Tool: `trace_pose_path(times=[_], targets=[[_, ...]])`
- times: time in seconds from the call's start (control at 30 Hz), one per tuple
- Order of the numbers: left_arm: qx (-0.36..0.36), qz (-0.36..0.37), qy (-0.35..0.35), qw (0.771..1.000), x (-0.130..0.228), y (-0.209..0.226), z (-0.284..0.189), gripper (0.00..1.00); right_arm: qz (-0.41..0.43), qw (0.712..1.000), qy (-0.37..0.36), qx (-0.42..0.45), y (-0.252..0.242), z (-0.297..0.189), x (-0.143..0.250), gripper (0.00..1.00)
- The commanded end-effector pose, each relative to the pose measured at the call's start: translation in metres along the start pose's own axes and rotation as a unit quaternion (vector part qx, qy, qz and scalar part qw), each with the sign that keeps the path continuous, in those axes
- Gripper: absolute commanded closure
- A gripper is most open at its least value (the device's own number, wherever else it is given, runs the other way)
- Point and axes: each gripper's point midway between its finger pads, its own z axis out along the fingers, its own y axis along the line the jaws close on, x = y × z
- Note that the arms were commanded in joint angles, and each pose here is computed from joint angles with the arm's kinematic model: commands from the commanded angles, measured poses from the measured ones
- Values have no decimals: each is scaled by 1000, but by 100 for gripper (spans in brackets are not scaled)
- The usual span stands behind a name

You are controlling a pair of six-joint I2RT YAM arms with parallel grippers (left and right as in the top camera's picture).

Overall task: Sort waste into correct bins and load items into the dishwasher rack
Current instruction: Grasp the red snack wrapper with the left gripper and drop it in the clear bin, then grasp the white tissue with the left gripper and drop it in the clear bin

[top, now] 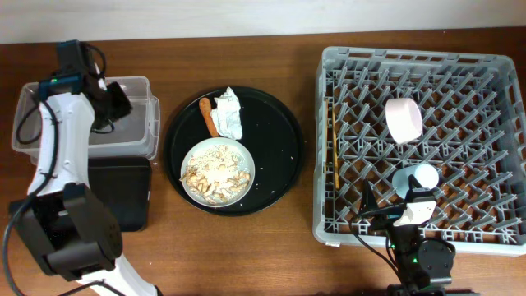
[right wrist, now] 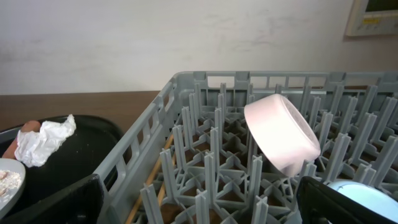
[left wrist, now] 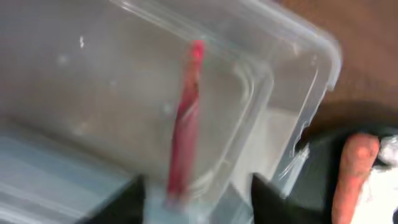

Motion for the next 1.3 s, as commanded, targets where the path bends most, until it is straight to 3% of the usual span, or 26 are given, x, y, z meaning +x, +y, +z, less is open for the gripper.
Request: trace_pose_path(times=[0.0, 0.13, 0.23, 0.37, 0.47, 0.63, 0.7, 0.77, 0.87, 0.97, 1.03, 1.13, 1.23, 1.27], targets=[[43, 52, -10, 998, -7, -18, -10, 29, -3, 1000, 2, -3, 1, 0, 3, 2], [87, 100, -5, 991, 7, -73, -21, 29, -3, 1000, 2, -3, 1, 0, 3, 2], [109, 174, 2, 979, 41, -139, -26, 29, -3, 1000, 2, -3, 1, 0, 3, 2], [105, 267, 10, 958, 95, -219, 18, 36, -3, 1000, 2, -4, 1, 0, 3, 2], [101, 292, 22, 951, 121, -244, 67, 40, -3, 1000, 2, -4, 1, 0, 3, 2], [53, 296, 43, 953, 138, -230, 118, 43, -3, 1000, 2, -4, 1, 0, 3, 2], [57, 298, 61, 951, 148, -229, 126, 54, -3, 1000, 2, -3, 1, 0, 3, 2], [75, 299, 63, 949, 148, -238, 117, 100, -3, 1000, 2, -4, 1, 0, 3, 2], [113, 271, 35, 955, 115, -257, 54, 99, -3, 1000, 2, -3, 1, 0, 3, 2], [101, 228, -38, 968, 53, -223, -30, 100, -3, 1000, 2, -4, 1, 0, 3, 2], [57, 197, -59, 977, 28, -183, -48, 100, -3, 1000, 2, -4, 1, 0, 3, 2], [-23, 114, -49, 992, -7, -94, -32, 100, -3, 1000, 2, -3, 1, 0, 3, 2], [-34, 74, -13, 997, -12, -54, -3, 99, -3, 1000, 2, -4, 1, 0, 3, 2], [-44, 65, 17, 997, -4, -40, 11, 93, -3, 1000, 2, -3, 1, 0, 3, 2]])
